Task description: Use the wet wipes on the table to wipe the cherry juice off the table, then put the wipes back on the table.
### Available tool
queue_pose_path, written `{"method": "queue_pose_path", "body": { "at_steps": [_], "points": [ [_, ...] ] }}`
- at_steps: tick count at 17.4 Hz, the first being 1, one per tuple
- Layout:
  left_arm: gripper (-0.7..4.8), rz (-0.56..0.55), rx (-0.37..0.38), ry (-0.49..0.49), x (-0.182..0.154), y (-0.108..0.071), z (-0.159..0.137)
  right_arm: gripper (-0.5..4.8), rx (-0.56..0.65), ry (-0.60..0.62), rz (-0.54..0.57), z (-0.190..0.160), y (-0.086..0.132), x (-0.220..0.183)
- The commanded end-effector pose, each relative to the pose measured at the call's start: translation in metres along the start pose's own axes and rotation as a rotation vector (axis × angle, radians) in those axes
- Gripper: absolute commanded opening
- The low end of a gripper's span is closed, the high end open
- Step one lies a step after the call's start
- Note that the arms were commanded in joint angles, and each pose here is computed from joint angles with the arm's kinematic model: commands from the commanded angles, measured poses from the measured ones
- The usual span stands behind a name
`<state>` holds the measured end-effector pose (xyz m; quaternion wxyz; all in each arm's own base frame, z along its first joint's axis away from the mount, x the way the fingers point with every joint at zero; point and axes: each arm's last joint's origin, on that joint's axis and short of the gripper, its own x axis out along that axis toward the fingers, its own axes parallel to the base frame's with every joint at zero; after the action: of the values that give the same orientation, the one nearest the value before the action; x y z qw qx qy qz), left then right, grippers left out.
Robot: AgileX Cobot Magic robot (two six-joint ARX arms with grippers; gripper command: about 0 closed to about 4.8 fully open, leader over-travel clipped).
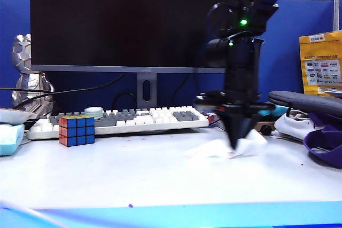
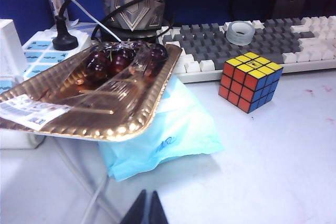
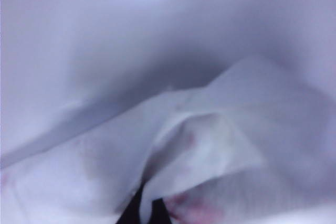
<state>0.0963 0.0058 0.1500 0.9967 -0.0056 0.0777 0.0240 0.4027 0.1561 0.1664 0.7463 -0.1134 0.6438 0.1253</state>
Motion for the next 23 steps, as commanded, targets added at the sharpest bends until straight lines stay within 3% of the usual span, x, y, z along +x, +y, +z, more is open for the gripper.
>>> {"method": "queue_pose_path", "body": {
  "at_steps": [1,4,13,20,23],
  "points": [
    [-0.02,-0.005,-0.004,0.008,0.000,0.000,-0.001,-0.05,0.022,0.125,-0.132,-0.011,-0.016,0.033],
    [-0.02,-0.005,-0.004,0.008,0.000,0.000,-0.001,-0.05,-0.001,0.049,-0.042,-0.001,-0.017,0.030],
    [-0.02,-0.005,-0.004,0.008,0.000,0.000,-0.001,-0.05,-0.002,-0.287,-0.015,0.061,-0.014,-0.021],
    [-0.02,-0.005,-0.004,0.008,0.000,0.000,-0.001,-0.05,0.007,-0.179,0.001,0.069,-0.014,0.017],
    [-0.02,-0.005,-0.004,0.008,0.000,0.000,-0.001,-0.05,0.072,-0.196,-0.160,0.071,-0.018,0.014]
  ]
}}
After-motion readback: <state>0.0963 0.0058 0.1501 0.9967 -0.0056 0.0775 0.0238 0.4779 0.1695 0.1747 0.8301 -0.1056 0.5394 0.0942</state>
